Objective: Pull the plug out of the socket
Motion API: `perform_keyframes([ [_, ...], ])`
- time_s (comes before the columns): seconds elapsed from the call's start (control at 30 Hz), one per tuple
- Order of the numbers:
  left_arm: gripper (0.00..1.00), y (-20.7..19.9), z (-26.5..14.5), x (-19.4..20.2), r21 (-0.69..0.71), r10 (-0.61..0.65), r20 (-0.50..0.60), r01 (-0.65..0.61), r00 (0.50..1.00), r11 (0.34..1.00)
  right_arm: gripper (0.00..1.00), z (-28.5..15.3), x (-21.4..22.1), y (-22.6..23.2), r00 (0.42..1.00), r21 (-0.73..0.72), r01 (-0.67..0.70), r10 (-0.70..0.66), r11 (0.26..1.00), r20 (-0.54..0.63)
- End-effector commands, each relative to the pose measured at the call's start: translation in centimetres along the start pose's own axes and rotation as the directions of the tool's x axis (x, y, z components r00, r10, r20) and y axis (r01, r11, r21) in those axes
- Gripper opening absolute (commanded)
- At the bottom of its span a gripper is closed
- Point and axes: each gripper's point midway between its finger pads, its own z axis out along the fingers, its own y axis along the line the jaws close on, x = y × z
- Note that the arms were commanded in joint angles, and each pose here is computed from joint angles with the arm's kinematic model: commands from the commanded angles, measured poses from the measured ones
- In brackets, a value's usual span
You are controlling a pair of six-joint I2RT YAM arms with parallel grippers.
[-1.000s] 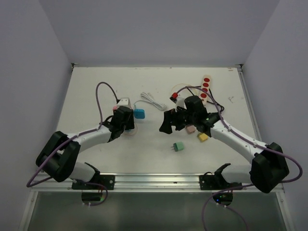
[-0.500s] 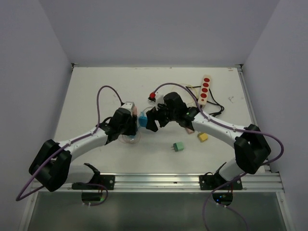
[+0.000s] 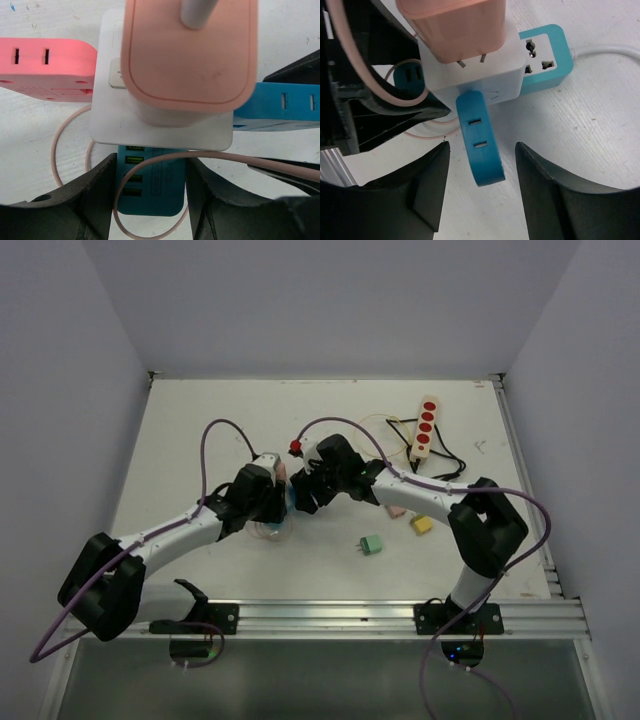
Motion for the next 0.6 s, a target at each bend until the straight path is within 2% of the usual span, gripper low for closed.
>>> perform_keyframes([
  [0.0, 0.00, -2.2, -1.3, -2.3, 0.087, 0.022, 0.059, -0.027, 0.998, 0.996, 0.58, 0.6, -2.6, -0.3, 0.997, 0.016, 0.042, -0.043, 0.999, 0.065],
  [0.07, 0.00, -1.8, -1.2, -2.3, 0.068, 0.019, 0.060, -0.023, 0.998, 0.997, 0.52, 0.8, -2.6, -0.3, 0.997, 0.012, 0.043, -0.044, 0.999, 0.066],
  [0.13, 0.00, -1.5, -1.1, -2.1, 0.053, 0.016, 0.060, -0.019, 0.998, 0.998, 0.40, 0.8, -2.5, -0.3, 0.997, 0.013, 0.048, -0.049, 0.999, 0.062],
  [0.17, 0.00, -1.3, -0.9, -2.0, 0.042, 0.008, 0.056, -0.010, 0.998, 0.999, 0.30, 0.7, -2.4, -0.4, 0.997, 0.016, 0.047, -0.048, 0.999, 0.059],
  [0.27, 0.00, -0.4, -0.4, -1.3, -0.007, -0.001, 0.030, 0.001, 1.000, 1.000, 0.13, 0.1, -1.8, -0.5, 0.997, 0.024, 0.056, -0.057, 0.998, 0.054],
  [0.3, 0.00, 0.0, -0.2, -1.1, -0.029, -0.003, 0.015, 0.003, 1.000, 1.000, 0.05, -0.1, -1.7, -0.5, 0.997, 0.029, 0.059, -0.060, 0.998, 0.052],
  [0.33, 0.00, 0.5, 0.0, -0.8, -0.058, -0.005, 0.006, 0.005, 1.000, 0.998, 0.01, -0.2, -1.2, -0.6, 0.997, 0.031, 0.059, -0.061, 0.998, 0.043],
  [0.4, 0.00, 1.4, 0.6, 0.1, -0.102, -0.021, -0.039, 0.016, 0.999, 0.995, 0.00, -0.8, -0.7, -0.6, 0.997, 0.038, 0.064, -0.065, 0.997, 0.036],
  [0.57, 0.00, 3.1, 1.1, 1.0, -0.176, -0.069, -0.065, 0.056, 0.995, 0.983, 0.00, -2.0, 0.1, -0.6, 0.997, 0.044, 0.071, -0.072, 0.997, 0.024],
])
